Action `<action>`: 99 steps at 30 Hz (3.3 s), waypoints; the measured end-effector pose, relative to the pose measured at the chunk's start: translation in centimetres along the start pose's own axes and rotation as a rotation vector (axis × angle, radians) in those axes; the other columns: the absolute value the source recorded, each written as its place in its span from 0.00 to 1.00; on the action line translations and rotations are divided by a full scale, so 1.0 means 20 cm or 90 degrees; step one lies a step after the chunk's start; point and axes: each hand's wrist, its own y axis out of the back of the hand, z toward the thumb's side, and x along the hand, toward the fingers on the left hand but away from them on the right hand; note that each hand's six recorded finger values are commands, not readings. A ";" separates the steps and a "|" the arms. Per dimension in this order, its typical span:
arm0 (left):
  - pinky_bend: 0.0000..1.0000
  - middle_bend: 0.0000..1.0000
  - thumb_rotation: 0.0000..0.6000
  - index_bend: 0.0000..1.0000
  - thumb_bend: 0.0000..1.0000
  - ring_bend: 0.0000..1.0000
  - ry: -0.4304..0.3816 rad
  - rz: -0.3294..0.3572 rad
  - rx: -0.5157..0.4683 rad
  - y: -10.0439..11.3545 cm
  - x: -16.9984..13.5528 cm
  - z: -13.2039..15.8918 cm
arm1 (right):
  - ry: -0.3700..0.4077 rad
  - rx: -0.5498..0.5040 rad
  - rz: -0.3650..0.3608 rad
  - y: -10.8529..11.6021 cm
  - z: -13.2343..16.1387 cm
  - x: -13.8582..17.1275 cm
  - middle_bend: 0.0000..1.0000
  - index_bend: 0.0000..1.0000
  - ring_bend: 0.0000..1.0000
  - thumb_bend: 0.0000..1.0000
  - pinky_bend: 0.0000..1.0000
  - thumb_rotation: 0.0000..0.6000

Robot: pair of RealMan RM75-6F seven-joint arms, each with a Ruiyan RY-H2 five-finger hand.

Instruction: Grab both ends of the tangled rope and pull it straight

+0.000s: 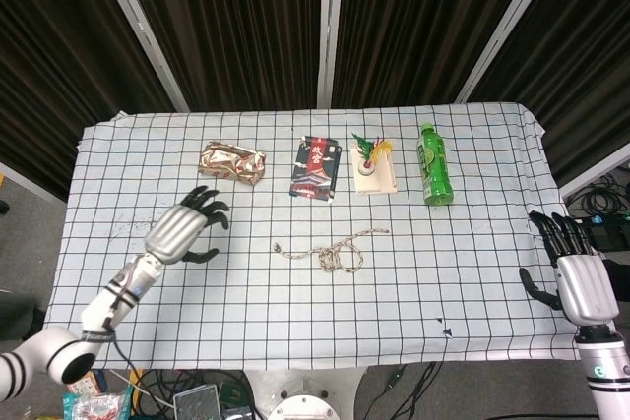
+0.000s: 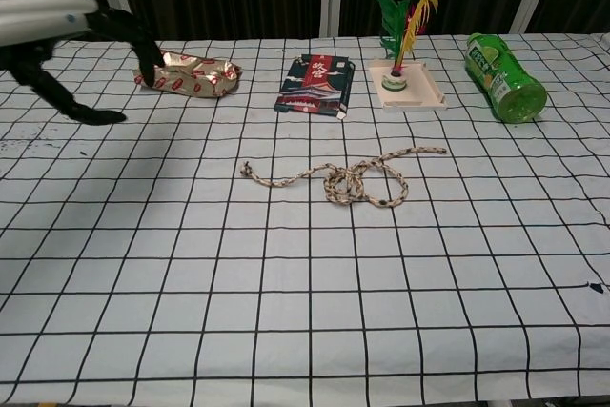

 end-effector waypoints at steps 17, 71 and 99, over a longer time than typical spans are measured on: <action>0.00 0.15 1.00 0.48 0.26 0.00 -0.059 -0.083 0.017 -0.33 0.34 0.36 | -0.019 -0.004 0.014 -0.05 0.01 -0.02 0.10 0.03 0.00 0.31 0.00 1.00; 0.00 0.07 1.00 0.56 0.42 0.00 0.001 -0.100 0.111 -0.53 0.47 0.42 | -0.032 -0.011 0.012 -0.05 -0.04 0.00 0.10 0.03 0.00 0.31 0.00 1.00; 0.00 0.08 1.00 0.57 0.44 0.00 0.022 -0.023 0.085 -0.38 0.33 0.29 | 0.066 0.019 0.071 -0.09 0.14 -0.12 0.16 0.18 0.00 0.31 0.00 1.00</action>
